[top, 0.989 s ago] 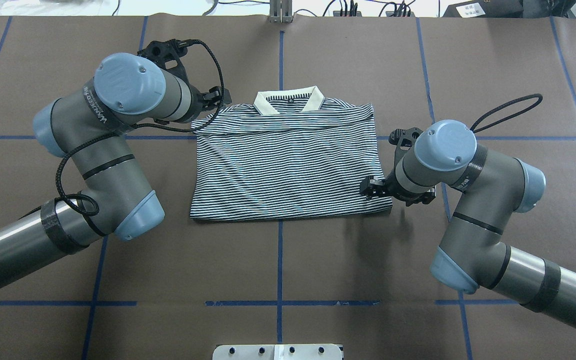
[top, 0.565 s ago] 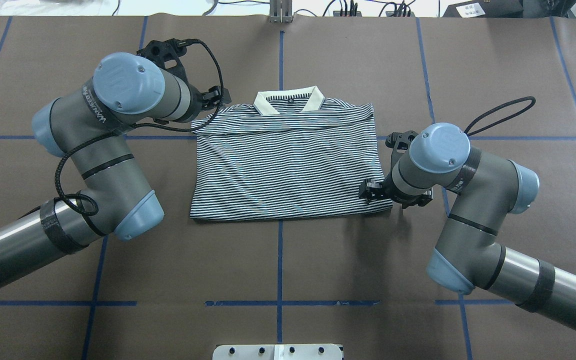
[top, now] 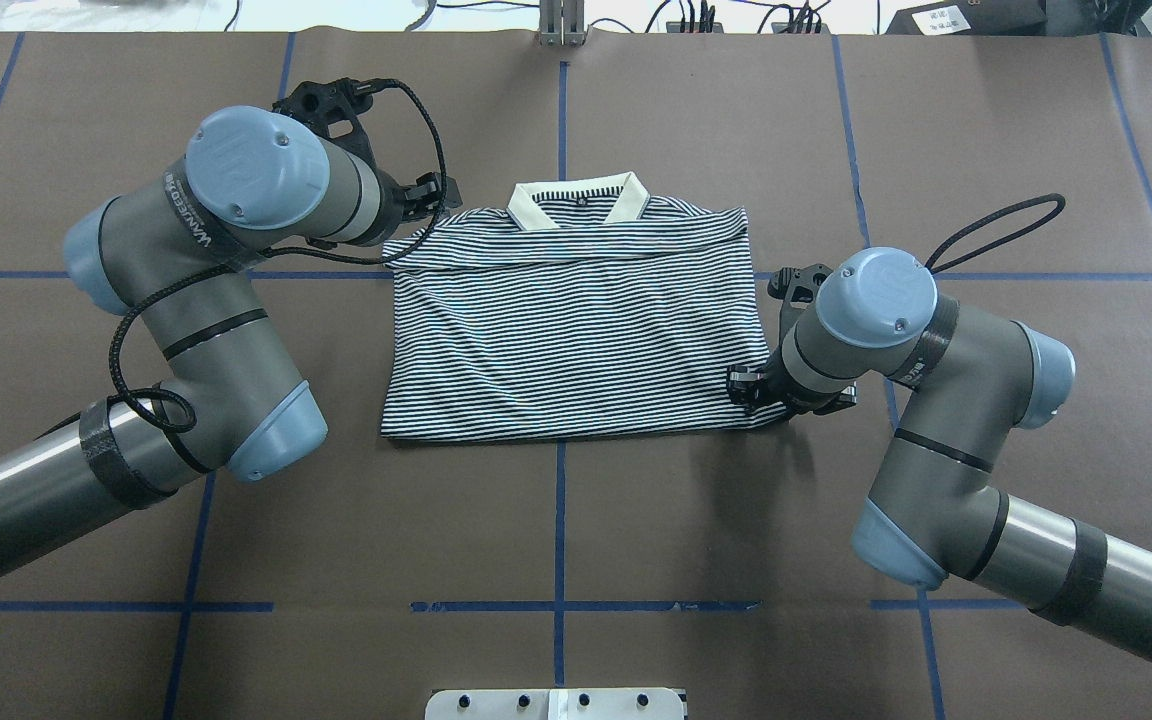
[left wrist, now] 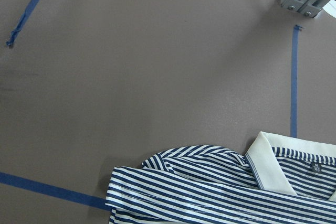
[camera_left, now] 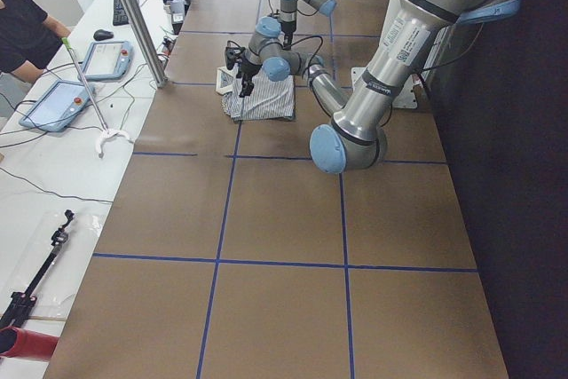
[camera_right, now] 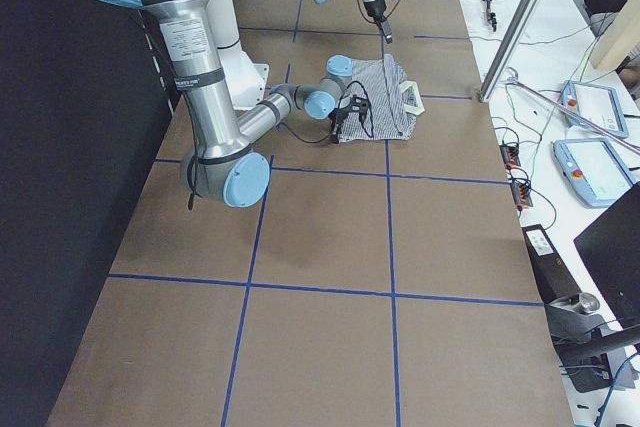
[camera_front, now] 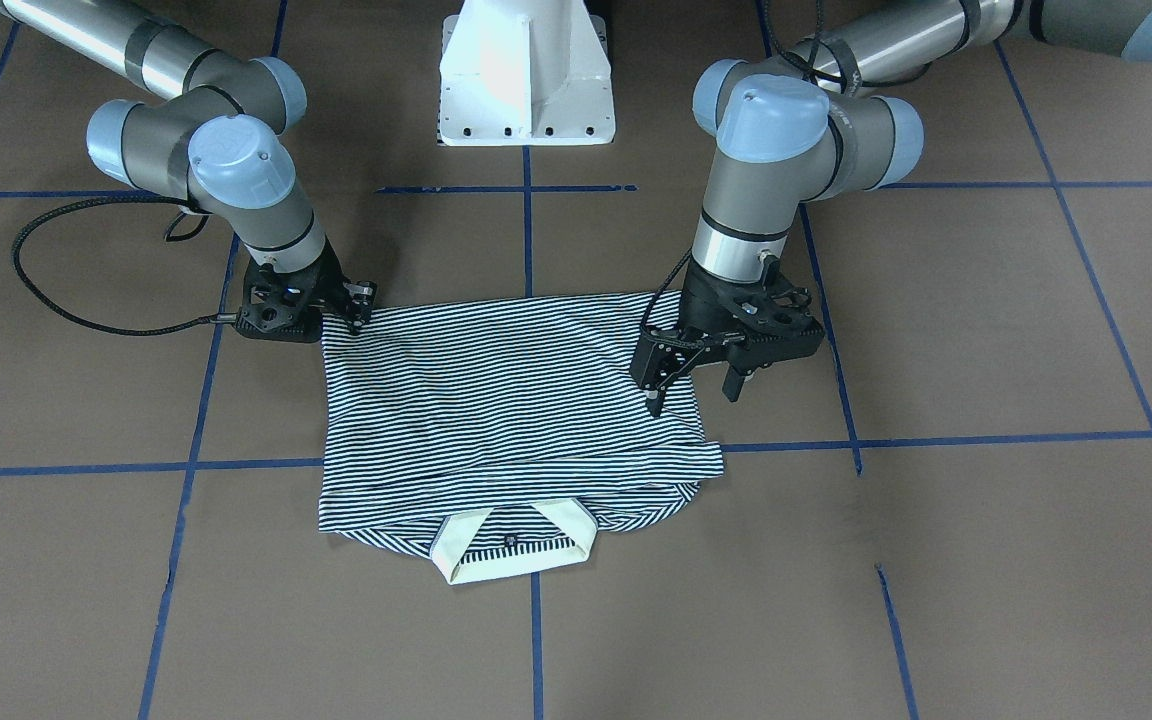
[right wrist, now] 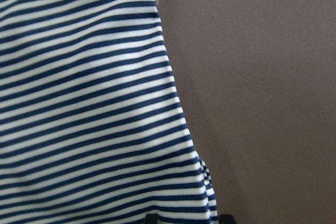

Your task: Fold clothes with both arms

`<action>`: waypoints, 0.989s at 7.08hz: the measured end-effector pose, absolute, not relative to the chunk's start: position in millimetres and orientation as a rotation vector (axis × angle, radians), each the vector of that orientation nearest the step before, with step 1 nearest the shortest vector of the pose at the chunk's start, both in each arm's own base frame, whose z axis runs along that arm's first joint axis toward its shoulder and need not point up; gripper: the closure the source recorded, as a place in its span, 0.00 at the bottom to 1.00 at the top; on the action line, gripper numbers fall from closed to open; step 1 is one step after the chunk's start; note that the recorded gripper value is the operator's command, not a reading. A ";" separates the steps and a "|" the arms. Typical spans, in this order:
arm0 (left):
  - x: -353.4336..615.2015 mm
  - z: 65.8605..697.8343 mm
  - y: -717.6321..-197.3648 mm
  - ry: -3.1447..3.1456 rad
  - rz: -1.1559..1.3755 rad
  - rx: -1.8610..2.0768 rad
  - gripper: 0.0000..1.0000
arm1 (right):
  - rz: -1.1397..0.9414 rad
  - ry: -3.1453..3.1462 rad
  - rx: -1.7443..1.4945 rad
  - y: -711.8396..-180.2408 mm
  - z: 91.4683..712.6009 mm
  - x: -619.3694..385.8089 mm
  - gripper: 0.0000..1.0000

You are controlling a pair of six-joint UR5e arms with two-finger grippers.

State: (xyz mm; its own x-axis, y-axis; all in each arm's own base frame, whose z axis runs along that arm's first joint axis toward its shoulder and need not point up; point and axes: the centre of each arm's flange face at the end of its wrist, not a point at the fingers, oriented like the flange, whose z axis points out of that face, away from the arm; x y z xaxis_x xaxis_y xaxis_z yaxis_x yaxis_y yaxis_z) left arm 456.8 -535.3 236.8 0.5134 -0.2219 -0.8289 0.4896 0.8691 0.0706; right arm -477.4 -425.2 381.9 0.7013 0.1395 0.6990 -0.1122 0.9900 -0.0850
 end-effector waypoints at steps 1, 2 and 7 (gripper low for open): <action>456.9 236.3 -535.2 0.941 -0.436 0.315 0.00 | 0.140 -0.782 -0.037 -424.9 381.2 -476.9 1.00; 457.1 236.1 -535.2 0.941 -0.436 0.314 0.00 | 0.141 -0.788 -0.034 -425.2 378.6 -475.1 1.00; 457.5 235.5 -534.8 0.943 -0.435 0.314 0.00 | 0.141 -0.805 -0.037 -419.5 372.5 -462.4 1.00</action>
